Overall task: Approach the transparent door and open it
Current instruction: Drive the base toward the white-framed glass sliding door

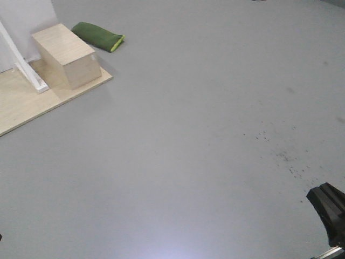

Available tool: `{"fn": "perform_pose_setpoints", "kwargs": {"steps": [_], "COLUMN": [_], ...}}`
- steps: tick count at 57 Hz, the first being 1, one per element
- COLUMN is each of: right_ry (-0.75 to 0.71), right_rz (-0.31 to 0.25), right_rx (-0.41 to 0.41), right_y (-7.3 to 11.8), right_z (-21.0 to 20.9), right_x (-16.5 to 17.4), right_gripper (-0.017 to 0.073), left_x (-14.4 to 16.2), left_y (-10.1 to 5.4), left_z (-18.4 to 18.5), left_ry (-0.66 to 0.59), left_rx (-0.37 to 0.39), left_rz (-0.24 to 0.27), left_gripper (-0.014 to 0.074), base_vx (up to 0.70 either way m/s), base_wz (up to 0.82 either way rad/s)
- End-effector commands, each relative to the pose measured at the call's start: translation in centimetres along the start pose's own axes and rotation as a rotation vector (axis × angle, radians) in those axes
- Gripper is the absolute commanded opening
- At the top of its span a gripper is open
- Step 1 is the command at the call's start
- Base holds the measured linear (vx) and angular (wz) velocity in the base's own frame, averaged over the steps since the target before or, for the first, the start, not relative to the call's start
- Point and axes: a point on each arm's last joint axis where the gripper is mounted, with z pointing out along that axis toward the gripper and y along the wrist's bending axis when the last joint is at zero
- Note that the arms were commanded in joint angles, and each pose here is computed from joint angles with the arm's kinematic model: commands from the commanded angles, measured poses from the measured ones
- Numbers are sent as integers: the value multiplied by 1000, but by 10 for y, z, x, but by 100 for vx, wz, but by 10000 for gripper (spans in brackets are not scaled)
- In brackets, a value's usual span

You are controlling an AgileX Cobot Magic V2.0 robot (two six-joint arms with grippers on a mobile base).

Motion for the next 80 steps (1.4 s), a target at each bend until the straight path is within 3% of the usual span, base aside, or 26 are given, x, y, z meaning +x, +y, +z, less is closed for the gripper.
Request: {"fn": "perform_pose_setpoints", "kwargs": {"steps": [1,54,80], "right_ry": [-94,-95,-95], "right_rz": [-7,-7,-7], "right_rx": [12,12,12], "right_y": [-1,-1,-1], "right_z": [-1,-1,-1], "right_x": [-7,-7,-7], "right_gripper": [-5,-5,-5], "left_x": [-3,-3,-3], "left_y": [0,0,0], "left_z": [0,0,0], "left_ry": [-83,-83,-83], "left_rx": [8,8,8], "left_rz": [-9,-9,-9], "left_gripper": [3,3,3], "base_vx": [52,47,45], "base_wz": [53,72,49]}}
